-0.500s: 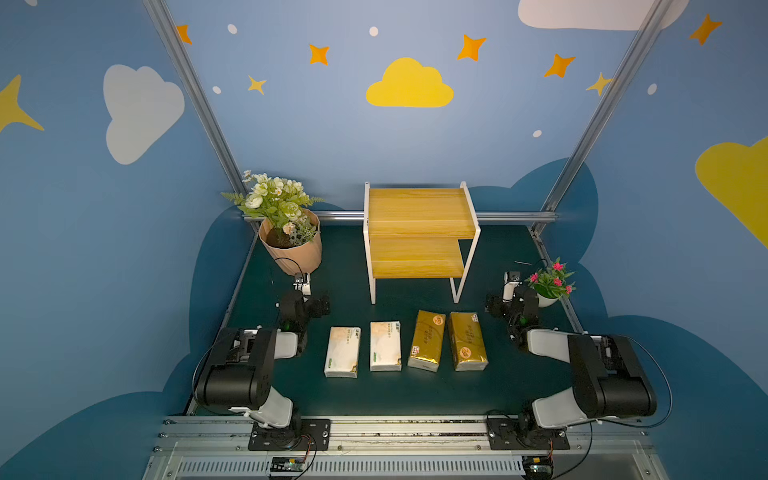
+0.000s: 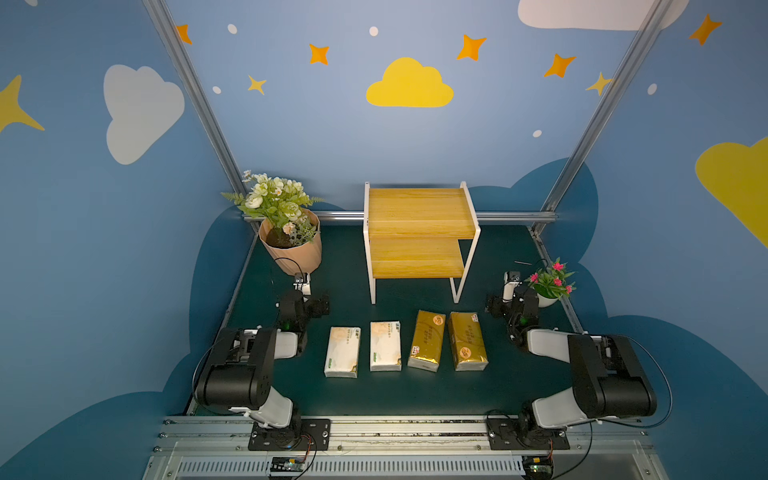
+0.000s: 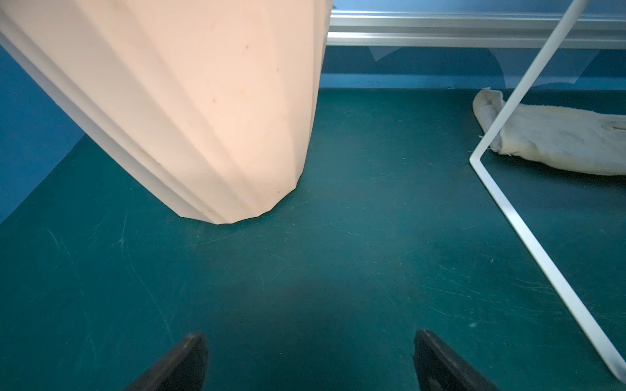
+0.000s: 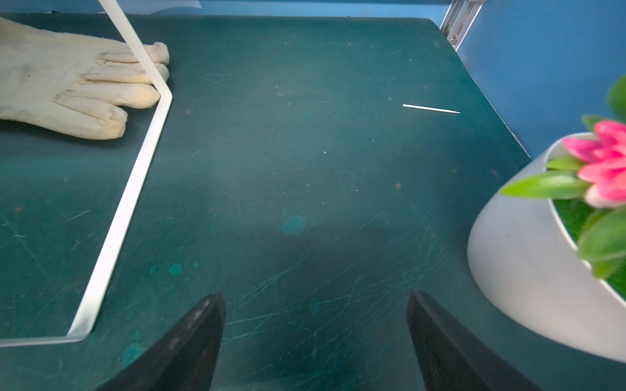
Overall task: Place the tissue boxes on the shelf by color
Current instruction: Pick up the box of tissues from the center of the board.
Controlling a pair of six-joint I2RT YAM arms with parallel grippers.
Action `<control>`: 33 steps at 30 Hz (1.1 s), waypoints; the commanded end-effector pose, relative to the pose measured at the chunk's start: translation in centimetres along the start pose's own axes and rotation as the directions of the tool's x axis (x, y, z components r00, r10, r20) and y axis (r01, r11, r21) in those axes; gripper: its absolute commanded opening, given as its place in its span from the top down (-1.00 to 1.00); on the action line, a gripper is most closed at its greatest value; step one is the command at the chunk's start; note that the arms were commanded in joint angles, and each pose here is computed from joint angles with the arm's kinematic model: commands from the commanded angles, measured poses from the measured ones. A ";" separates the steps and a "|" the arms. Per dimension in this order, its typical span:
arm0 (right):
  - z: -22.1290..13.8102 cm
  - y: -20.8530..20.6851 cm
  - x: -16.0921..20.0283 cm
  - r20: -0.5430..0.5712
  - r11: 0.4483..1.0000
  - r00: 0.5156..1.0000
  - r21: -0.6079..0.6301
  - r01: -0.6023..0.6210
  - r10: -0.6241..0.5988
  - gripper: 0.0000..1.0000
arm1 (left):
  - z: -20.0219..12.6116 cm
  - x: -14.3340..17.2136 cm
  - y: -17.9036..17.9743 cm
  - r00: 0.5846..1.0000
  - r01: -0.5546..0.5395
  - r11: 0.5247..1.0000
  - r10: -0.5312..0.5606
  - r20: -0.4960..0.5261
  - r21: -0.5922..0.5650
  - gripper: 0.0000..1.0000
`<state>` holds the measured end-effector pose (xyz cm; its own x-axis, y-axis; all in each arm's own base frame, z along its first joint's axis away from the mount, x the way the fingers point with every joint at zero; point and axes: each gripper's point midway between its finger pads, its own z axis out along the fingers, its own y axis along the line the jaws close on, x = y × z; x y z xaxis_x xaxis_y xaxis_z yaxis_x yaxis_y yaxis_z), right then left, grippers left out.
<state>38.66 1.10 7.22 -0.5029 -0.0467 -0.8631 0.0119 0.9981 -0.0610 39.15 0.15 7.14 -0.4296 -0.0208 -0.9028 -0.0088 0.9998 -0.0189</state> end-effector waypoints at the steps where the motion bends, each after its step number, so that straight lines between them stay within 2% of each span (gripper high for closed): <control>1: -0.2 0.0 -1.5 0.039 1.000 0.999 0.000 0.003 -0.003 -0.82 | -0.2 -1.0 -0.1 0.999 -0.013 1.000 0.013 0.033 0.002 -1.00; 4: -0.2 0.0 -1.4 0.038 1.000 0.999 -0.001 0.003 -0.003 -0.96 | -0.2 -1.1 -0.1 0.999 -0.013 1.000 0.013 0.033 0.001 -1.00; 9: -0.2 0.0 -1.5 0.039 1.000 0.999 -0.002 0.003 -0.003 -0.96 | -0.2 -1.1 0.0 0.999 -0.011 1.000 0.011 0.033 0.001 -1.00; 12: -0.3 0.0 -1.6 0.045 1.000 0.999 -0.003 0.002 -0.002 -0.77 | -0.1 -1.0 -0.1 1.000 -0.009 1.000 0.008 0.029 0.004 -1.00; 14: -0.3 -0.1 -2.2 0.029 1.000 1.000 0.006 -0.003 0.003 -0.72 | -0.2 -1.3 -0.1 0.999 -0.008 1.000 0.008 0.039 0.005 -1.00; 16: -0.9 -0.9 -3.3 -0.012 0.999 1.000 0.050 -0.015 0.016 -0.69 | -0.6 -2.9 1.1 0.997 0.013 0.997 -0.008 0.081 -0.070 -1.00; 19: -2.8 -0.9 -5.9 -0.066 0.998 0.997 0.044 -0.041 0.043 -0.43 | -1.4 -4.7 2.6 0.997 0.020 0.986 -0.031 -0.065 -0.164 -1.00; 20: -3.6 -0.8 -6.5 -0.090 0.997 0.993 0.040 -0.069 0.073 -0.22 | -1.8 -5.4 3.2 0.995 0.019 0.977 -0.040 -0.093 -0.213 -1.00; 21: -4.2 -0.6 -6.8 -0.112 0.995 0.989 0.047 -0.088 0.092 -0.15 | -2.2 -6.1 3.4 0.993 0.015 0.969 -0.042 -0.107 -0.245 -1.00; 23: -5.9 0.1 -6.8 -0.168 0.989 0.975 0.064 -0.136 0.145 -0.23 | -3.3 -6.9 3.4 0.992 0.013 0.957 -0.050 -0.119 -0.289 -1.00; 26: -9.1 2.0 -5.6 -0.275 0.979 0.940 0.065 -0.191 0.202 -0.39 | -5.1 -7.5 2.0 0.991 0.009 0.958 -0.047 -0.125 -0.287 -1.00; 31: -14.7 6.8 -1.9 -0.431 0.969 0.881 -0.056 -0.242 0.196 -0.56 | -8.6 -7.3 0.0 0.988 0.063 0.946 -0.105 -0.115 -0.319 -1.00; 33: -16.5 8.0 0.2 -0.488 0.957 0.849 -0.082 -0.278 0.205 -0.74 | -9.7 -7.1 -1.0 0.988 0.076 0.944 -0.114 -0.102 -0.320 -1.00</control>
<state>30.20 9.81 18.57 -0.7098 0.1309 -0.6921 -0.0051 0.9816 0.1908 36.24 -1.41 19.20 -0.4622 -0.0933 -0.8819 -0.2425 0.9698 0.0245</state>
